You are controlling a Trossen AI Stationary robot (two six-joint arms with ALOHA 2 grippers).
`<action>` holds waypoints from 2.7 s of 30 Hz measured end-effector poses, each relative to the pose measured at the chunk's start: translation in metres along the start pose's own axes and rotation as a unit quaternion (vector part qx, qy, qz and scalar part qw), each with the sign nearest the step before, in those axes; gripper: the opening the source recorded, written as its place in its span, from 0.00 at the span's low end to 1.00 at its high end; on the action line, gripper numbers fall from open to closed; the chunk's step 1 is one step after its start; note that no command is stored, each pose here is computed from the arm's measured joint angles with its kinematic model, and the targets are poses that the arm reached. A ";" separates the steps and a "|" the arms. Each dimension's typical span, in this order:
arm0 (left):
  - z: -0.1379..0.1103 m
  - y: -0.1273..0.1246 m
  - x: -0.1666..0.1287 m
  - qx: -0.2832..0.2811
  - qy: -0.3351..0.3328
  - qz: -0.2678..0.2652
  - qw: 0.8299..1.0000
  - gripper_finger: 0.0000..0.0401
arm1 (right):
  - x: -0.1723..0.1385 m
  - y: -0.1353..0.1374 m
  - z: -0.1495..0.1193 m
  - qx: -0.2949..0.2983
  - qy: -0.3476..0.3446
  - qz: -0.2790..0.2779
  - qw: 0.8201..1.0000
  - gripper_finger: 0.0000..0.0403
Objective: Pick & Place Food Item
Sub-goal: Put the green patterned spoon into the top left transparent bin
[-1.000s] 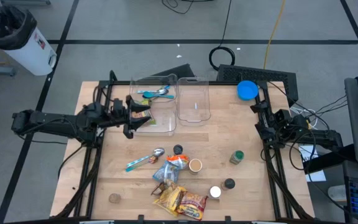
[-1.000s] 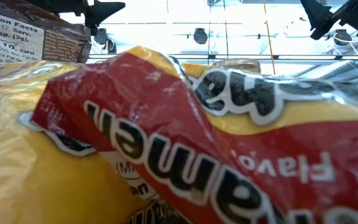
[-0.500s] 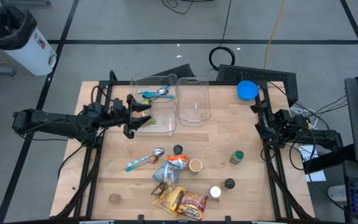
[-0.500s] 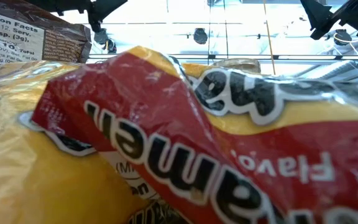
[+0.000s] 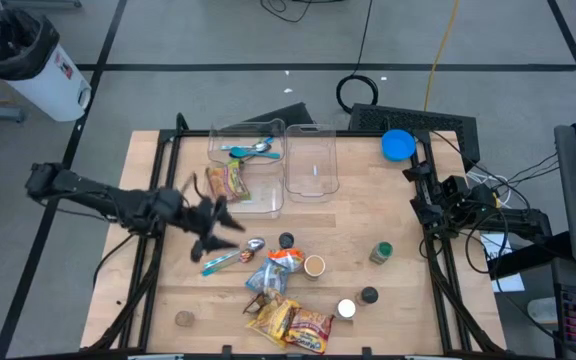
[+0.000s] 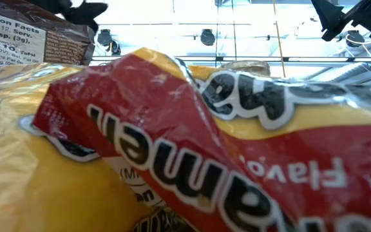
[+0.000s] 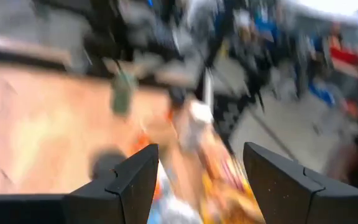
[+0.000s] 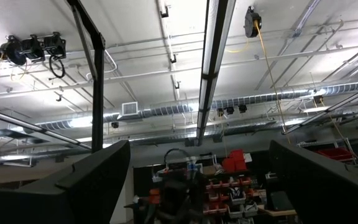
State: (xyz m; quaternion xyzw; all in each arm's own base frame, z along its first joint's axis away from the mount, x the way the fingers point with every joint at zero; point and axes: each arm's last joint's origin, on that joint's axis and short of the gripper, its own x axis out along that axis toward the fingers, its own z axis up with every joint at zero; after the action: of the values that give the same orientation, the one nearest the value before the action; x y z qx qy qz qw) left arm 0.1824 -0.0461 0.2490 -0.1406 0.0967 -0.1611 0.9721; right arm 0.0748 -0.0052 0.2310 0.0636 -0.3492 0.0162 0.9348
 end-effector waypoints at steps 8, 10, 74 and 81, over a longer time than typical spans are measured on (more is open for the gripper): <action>-0.046 -0.022 -0.006 -0.011 0.173 0.086 0.981 0.61 | 0.000 0.000 0.000 0.000 0.000 0.000 1.000 0.94; -0.055 -0.025 -0.009 -0.024 0.202 0.117 0.972 0.61 | 0.000 0.000 0.000 0.000 0.000 0.000 1.000 0.94; -0.020 -0.031 0.029 0.113 0.211 0.274 0.931 0.08 | 0.000 0.000 0.000 0.000 -0.001 0.000 1.000 0.94; 0.025 -0.013 0.001 0.200 0.166 0.324 0.910 0.09 | 0.000 0.000 0.000 0.000 -0.001 0.000 1.000 0.94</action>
State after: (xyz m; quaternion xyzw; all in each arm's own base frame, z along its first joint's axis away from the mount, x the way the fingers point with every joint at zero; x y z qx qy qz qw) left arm 0.1859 -0.0522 0.2758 0.1245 0.2622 0.1257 0.9487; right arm 0.0747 -0.0052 0.2310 0.0637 -0.3498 0.0162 0.9345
